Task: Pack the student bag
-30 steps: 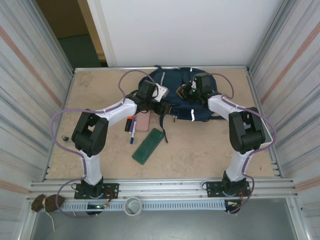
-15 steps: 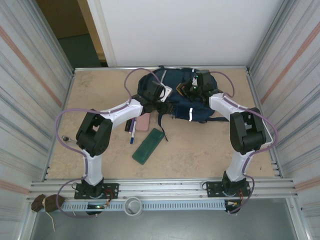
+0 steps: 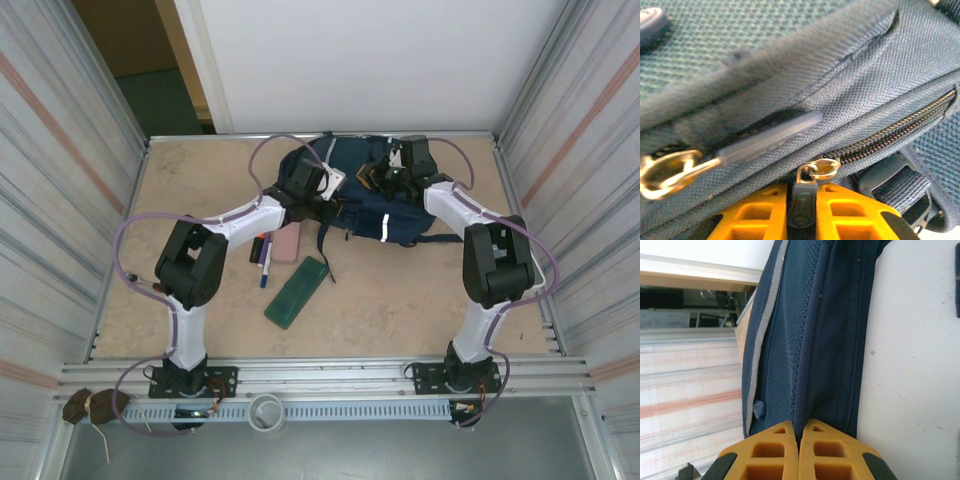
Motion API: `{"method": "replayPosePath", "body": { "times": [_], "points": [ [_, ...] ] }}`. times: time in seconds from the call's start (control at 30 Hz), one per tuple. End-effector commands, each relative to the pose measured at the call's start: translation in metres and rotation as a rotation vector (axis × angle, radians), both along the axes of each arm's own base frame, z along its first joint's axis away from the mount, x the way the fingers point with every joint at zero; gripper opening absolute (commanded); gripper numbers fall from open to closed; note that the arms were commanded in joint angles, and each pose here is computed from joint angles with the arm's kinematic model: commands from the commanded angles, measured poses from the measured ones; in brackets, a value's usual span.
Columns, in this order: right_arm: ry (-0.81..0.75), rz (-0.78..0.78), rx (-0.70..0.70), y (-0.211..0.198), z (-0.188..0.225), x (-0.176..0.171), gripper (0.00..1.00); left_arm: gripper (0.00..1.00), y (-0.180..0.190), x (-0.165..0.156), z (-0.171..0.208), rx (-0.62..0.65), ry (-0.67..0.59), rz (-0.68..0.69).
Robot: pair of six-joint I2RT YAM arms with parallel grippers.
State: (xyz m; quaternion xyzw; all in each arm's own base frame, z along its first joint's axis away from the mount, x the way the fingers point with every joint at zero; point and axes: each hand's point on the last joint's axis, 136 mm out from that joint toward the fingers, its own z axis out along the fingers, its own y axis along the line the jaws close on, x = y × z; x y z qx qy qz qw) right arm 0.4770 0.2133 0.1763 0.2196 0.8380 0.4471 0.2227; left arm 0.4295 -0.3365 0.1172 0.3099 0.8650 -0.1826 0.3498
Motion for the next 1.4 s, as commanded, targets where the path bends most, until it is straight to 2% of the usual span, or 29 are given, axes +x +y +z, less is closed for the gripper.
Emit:
{"method": "replayPosePath", "body": {
  "times": [0.0, 0.17, 0.5, 0.93, 1.03, 1.23, 1.33, 1.37],
  "points": [
    [-0.193, 0.144, 0.042, 0.016, 0.064, -0.001, 0.0, 0.1, -0.009, 0.002, 0.017, -0.081, -0.034, -0.072],
    [-0.167, 0.182, -0.002, 0.008, 0.051, -0.002, 0.0, 0.0, -0.001, -0.005, 0.025, -0.135, -0.039, -0.106],
    [-0.152, 0.199, -0.103, -0.007, 0.038, -0.001, 0.0, 0.0, 0.018, -0.014, 0.012, -0.133, -0.022, -0.127],
    [-0.117, 0.282, -0.211, -0.013, 0.022, -0.003, 0.0, 0.0, 0.033, -0.025, 0.012, -0.112, -0.018, -0.233],
    [-0.11, 0.305, -0.221, -0.012, 0.019, -0.004, 0.0, 0.0, 0.041, -0.02, 0.009, -0.083, -0.023, -0.207],
    [-0.087, 0.338, -0.295, -0.017, 0.012, -0.007, 0.0, 0.0, 0.068, 0.003, 0.016, -0.028, -0.085, -0.035],
    [-0.097, 0.343, -0.297, -0.013, 0.011, -0.004, 0.0, 0.0, 0.059, -0.005, 0.025, -0.088, -0.084, -0.066],
    [-0.103, 0.344, -0.294, -0.01, 0.013, -0.003, 0.03, 0.0, 0.052, -0.009, 0.028, -0.118, -0.085, -0.088]
  ]
}}
